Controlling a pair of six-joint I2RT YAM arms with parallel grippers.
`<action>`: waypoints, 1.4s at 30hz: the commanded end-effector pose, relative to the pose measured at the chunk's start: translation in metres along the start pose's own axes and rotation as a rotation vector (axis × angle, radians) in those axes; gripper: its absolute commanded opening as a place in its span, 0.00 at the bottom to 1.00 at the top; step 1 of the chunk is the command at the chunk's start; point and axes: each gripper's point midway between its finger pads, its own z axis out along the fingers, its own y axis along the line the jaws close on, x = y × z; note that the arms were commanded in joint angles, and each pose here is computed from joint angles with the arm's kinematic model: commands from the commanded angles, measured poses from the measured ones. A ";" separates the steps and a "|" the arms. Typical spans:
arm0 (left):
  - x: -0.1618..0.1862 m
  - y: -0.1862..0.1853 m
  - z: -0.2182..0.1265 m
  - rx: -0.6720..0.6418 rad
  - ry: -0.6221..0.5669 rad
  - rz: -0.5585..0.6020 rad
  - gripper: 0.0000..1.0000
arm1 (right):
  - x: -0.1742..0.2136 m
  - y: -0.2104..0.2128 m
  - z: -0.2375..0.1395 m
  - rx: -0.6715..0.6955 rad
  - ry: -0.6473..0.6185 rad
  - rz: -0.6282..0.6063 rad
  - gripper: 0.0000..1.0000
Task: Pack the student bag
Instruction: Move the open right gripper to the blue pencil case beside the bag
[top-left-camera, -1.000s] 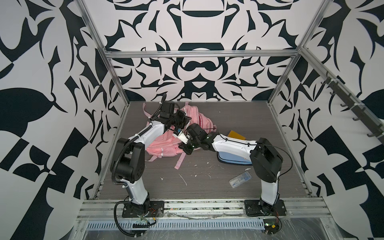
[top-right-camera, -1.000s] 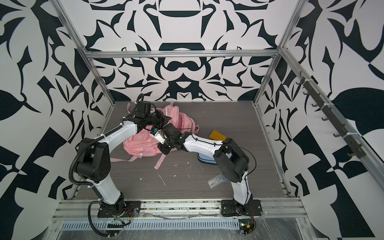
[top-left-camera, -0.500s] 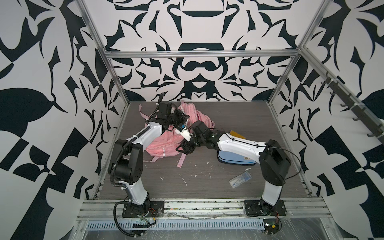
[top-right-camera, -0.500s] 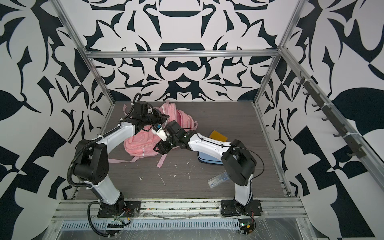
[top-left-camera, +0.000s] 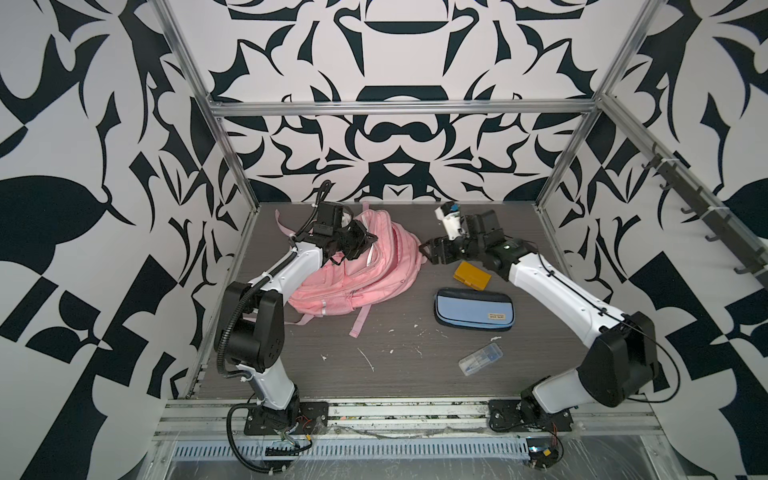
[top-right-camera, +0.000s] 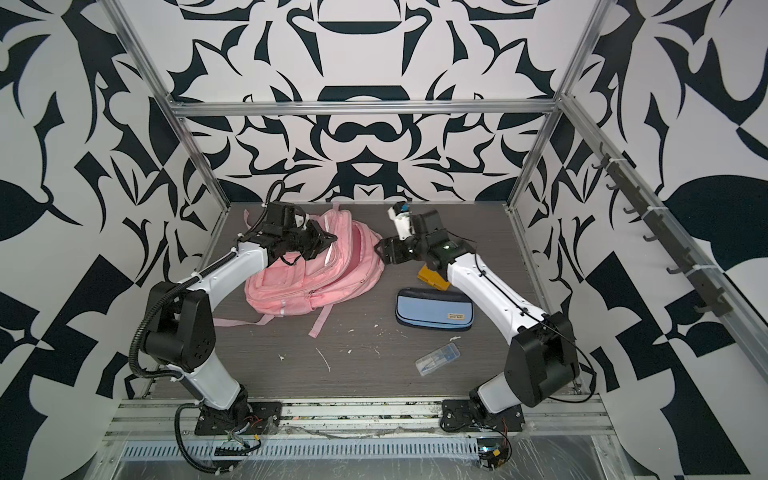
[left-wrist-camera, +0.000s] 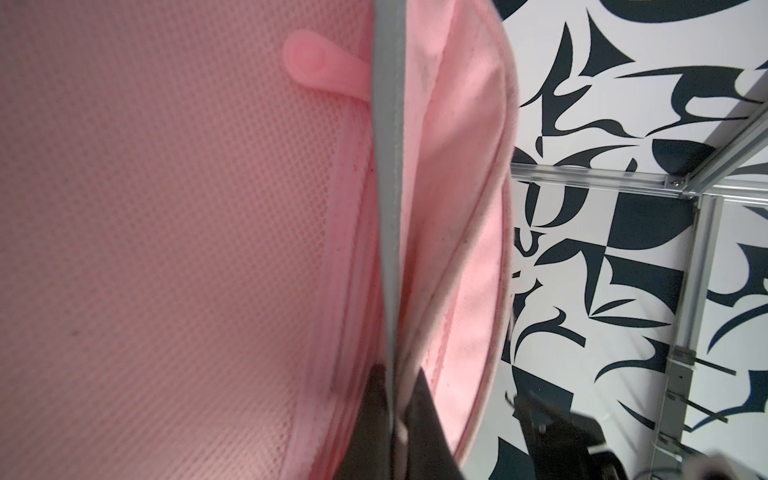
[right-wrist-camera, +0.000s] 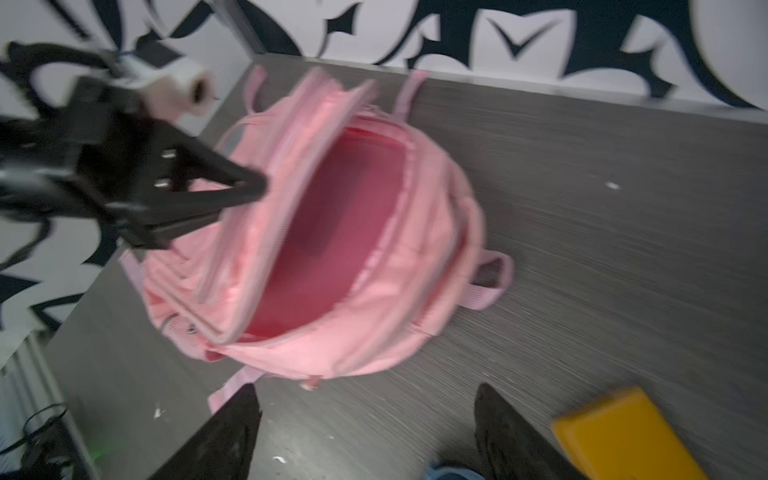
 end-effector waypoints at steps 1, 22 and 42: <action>-0.001 -0.008 -0.006 0.002 0.021 0.085 0.00 | 0.018 -0.048 -0.017 0.129 0.081 0.112 0.83; 0.036 0.021 -0.003 -0.215 0.147 0.370 0.00 | 0.089 -0.132 -0.024 0.357 0.345 0.347 0.85; 0.083 0.048 0.008 -0.126 0.387 0.555 0.00 | 0.160 -0.146 -0.084 0.464 0.515 0.463 0.86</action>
